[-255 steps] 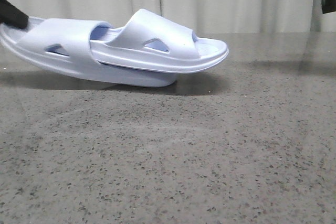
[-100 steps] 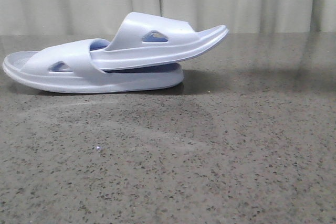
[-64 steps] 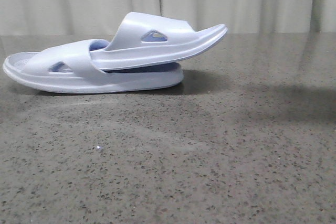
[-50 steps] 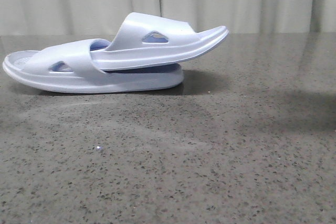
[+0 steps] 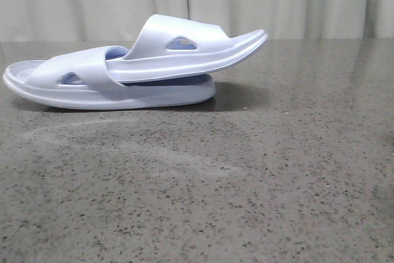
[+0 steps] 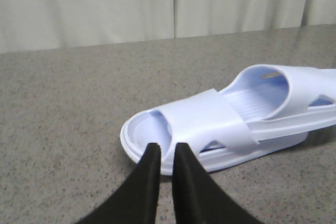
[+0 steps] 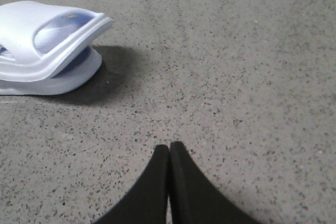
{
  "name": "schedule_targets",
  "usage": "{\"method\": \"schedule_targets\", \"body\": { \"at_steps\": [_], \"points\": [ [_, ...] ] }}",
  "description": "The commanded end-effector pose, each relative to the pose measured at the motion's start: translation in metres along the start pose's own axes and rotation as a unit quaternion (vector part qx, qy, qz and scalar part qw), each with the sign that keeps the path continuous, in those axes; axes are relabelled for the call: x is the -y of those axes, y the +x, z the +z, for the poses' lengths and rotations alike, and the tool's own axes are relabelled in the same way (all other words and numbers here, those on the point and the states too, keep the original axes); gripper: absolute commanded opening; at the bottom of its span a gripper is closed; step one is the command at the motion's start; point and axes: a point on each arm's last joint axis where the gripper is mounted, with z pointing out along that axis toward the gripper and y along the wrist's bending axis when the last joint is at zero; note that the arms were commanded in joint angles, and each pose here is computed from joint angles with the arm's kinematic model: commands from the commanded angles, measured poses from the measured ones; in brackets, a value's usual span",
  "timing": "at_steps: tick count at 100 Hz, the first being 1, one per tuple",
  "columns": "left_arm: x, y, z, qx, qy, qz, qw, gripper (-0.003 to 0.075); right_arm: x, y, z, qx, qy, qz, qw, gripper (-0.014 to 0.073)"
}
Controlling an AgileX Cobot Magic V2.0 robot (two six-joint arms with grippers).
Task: Insert blue slippers together front up
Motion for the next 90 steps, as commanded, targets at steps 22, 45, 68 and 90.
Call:
{"method": "schedule_targets", "body": {
  "at_steps": [22,45,68,90],
  "points": [
    [-0.004,0.007,-0.001,0.0,-0.019,-0.002,1.0,0.0015,0.004,0.007,-0.004,0.006,0.015,-0.013,1.0,-0.0079],
    [-0.01,0.003,-0.024,0.071,-0.042,-0.015,0.997,0.0016,0.006,0.005,-0.031,0.09,0.019,-0.014,0.996,-0.0079],
    [-0.013,-0.003,-0.041,0.125,-0.052,-0.033,0.99,0.0015,0.007,0.002,-0.054,0.168,0.018,0.006,0.986,-0.0079],
    [-0.013,-0.002,-0.041,0.12,-0.047,-0.071,0.989,0.0015,0.005,0.003,-0.053,0.16,0.002,0.019,0.987,-0.0079]
  ]
}}
